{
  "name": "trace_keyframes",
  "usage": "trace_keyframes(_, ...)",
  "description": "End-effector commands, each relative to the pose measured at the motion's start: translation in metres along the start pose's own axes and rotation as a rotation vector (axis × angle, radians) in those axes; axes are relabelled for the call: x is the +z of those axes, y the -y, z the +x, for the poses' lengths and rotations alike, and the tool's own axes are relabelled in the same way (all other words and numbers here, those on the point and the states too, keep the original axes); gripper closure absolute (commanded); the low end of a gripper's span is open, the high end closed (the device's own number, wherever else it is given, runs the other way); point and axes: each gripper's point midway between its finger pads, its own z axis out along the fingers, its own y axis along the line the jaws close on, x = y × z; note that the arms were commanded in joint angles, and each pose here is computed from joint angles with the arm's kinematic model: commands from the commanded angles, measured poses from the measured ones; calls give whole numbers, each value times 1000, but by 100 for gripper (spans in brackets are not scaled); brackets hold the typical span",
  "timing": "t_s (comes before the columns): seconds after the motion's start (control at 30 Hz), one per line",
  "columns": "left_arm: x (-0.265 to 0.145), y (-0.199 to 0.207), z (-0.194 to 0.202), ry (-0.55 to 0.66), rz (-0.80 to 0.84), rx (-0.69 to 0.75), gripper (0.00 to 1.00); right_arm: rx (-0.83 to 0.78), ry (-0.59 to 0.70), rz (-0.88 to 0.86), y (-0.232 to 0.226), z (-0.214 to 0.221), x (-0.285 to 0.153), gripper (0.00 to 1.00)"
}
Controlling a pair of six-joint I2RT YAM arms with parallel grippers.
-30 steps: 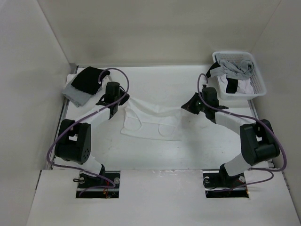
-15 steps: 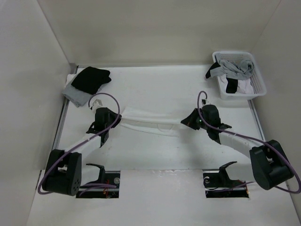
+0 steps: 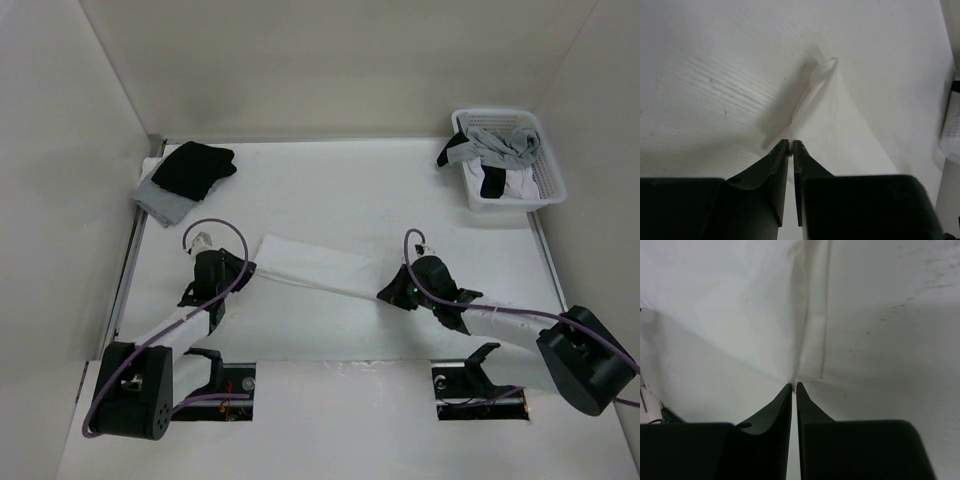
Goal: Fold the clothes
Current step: Fold the tank top
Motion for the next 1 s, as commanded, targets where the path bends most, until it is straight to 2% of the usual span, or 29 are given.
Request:
trace_keyframes(0.0, -2, -6, 7, -10, 19, 0, 88, 28, 45, 24, 4, -5, 3, 86)
trace_keyframes(0.1, -7, -8, 9, -18, 35, -2, 75, 20, 67, 16, 1, -11, -5, 72)
trace_keyframes(0.27, -24, -8, -6, 48, 43, -7, 74, -8, 111, -2, -5, -29, -13, 52)
trace_keyframes(0.37, -28, 4, -17, 97, 58, 15, 74, 1, 104, 11, 1, -36, -2, 49)
trace_keyframes(0.47, -28, 19, -19, 94, 85, 32, 74, 32, 81, -7, 4, -39, 12, 50)
trace_keyframes(0.57, -25, 27, -18, 82, 98, 40, 74, 69, 59, -50, -2, -40, 26, 53)
trace_keyframes(0.6, -25, 28, -18, 81, 103, 42, 74, 79, 53, -63, -4, -39, 30, 57)
trace_keyframes(0.7, -25, 33, -17, 78, 117, 47, 74, 133, 72, -78, -2, -45, 35, 84)
trace_keyframes(0.77, -25, 35, -15, 75, 124, 48, 74, 161, 105, -73, 3, -51, 30, 94)
trace_keyframes(0.97, -28, 52, -2, 36, 170, 57, 74, 189, 203, 24, 27, -59, -9, 99)
